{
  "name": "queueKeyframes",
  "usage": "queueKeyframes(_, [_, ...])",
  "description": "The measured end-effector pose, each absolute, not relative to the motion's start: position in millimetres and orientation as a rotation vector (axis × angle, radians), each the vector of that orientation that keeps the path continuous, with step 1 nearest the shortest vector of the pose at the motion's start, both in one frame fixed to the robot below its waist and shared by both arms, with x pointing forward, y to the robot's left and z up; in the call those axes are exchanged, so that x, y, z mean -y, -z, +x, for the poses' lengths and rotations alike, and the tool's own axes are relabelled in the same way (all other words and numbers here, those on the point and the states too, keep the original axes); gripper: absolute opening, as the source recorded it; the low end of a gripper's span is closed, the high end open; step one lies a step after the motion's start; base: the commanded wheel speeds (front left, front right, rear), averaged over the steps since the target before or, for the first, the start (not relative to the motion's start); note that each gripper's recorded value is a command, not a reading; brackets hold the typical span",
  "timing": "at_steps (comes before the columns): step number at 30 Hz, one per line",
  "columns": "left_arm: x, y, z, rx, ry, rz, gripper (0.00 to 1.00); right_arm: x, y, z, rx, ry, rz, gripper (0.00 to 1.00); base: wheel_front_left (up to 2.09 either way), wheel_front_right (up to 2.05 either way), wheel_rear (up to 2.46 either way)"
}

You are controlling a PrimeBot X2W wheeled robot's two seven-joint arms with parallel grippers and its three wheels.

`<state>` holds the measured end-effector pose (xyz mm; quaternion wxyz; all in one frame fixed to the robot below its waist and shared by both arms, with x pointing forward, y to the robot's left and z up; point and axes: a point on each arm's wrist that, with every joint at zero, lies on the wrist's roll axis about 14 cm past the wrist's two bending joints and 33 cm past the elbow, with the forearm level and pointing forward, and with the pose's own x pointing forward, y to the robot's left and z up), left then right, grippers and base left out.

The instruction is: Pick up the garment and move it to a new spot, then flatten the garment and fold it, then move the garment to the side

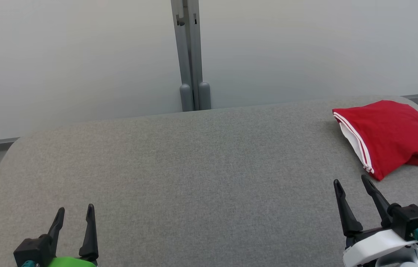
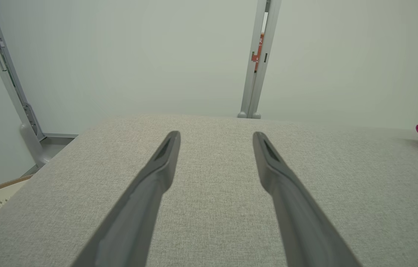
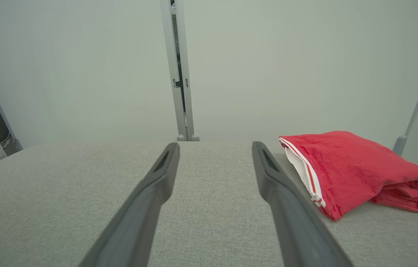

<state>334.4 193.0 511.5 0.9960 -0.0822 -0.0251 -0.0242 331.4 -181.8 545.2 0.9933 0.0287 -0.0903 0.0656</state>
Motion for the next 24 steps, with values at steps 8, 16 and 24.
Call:
queueKeyframes(8, [-189.9, -490.2, 326.5, -0.016, 0.037, -0.189, 0.00, 179.2, -525.4, 326.9, 0.123, -0.127, 0.076, 0.00, 0.00, 0.00, 0.00])
queueKeyframes(16, [-193.0, -479.6, 327.0, -0.068, 0.004, -0.325, 0.00, 185.9, -514.8, 328.7, 0.072, -0.089, 0.222, 0.00, 0.00, 0.00, 0.00])
queueKeyframes(24, [-195.9, -479.7, 332.2, -0.082, -0.019, -0.462, 0.00, 191.0, -514.0, 334.5, 0.056, -0.058, 0.372, 0.00, 0.00, 0.00, 0.00])
